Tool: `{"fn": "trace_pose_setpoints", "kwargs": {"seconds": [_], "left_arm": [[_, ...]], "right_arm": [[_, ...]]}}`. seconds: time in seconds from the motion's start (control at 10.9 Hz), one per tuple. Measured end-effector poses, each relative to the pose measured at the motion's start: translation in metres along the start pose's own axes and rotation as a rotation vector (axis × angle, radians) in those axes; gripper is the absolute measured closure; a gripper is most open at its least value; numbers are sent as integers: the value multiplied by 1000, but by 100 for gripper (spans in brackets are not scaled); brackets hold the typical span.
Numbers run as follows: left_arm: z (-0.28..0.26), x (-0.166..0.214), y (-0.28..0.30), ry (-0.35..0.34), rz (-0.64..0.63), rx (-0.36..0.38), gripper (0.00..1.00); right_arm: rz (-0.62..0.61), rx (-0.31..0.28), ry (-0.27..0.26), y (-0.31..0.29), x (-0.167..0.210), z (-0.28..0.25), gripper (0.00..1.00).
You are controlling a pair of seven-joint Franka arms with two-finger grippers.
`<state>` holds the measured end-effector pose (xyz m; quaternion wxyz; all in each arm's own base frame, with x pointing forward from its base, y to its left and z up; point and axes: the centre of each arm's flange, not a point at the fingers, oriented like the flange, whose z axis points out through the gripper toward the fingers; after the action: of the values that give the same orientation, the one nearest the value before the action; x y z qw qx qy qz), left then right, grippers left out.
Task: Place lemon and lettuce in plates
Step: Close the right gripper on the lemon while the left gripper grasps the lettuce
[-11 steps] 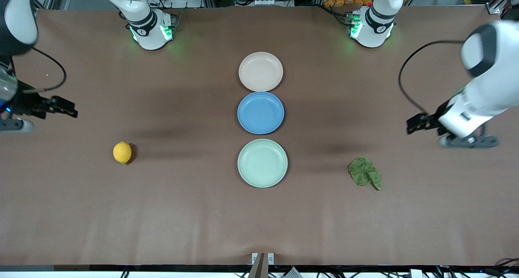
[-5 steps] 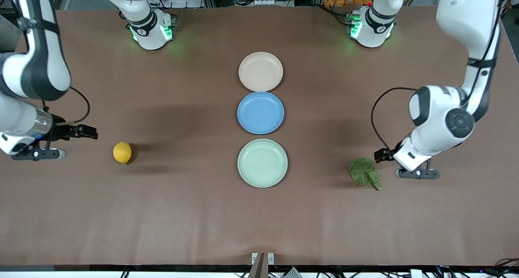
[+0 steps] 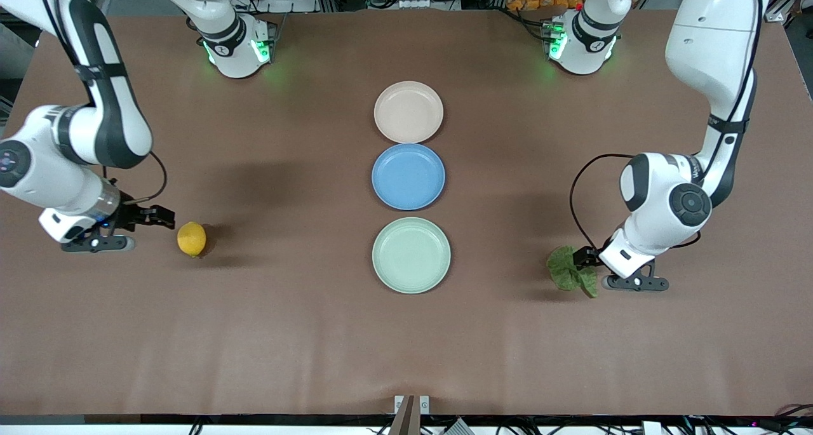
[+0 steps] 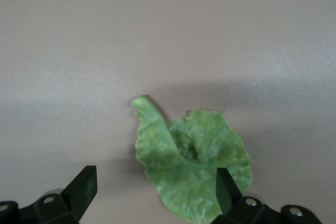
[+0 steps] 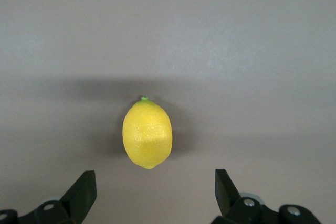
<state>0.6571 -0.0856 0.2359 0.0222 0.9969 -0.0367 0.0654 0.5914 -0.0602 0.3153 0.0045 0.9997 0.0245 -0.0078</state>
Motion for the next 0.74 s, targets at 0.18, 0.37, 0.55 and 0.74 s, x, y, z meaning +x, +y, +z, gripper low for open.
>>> {"fn": "trace_pose_setpoints", "kwargs": {"seconds": [0.18,0.37,0.55,0.74], "left_arm": [[19,-1,6,18,9,-2,2],[41,-4,8,26,11,-2,4],[53,-6,7,20,11,-1,7],[55,-6,7,18,11,-1,29]], "right_arm": [[-1,2,-23,-1,-2,26,0],[-3,3,-35,-2,-1,49,0],[-10,6,-60,-6,-1,73,0],[-15,11,-83,-10,-2,88,0]]}}
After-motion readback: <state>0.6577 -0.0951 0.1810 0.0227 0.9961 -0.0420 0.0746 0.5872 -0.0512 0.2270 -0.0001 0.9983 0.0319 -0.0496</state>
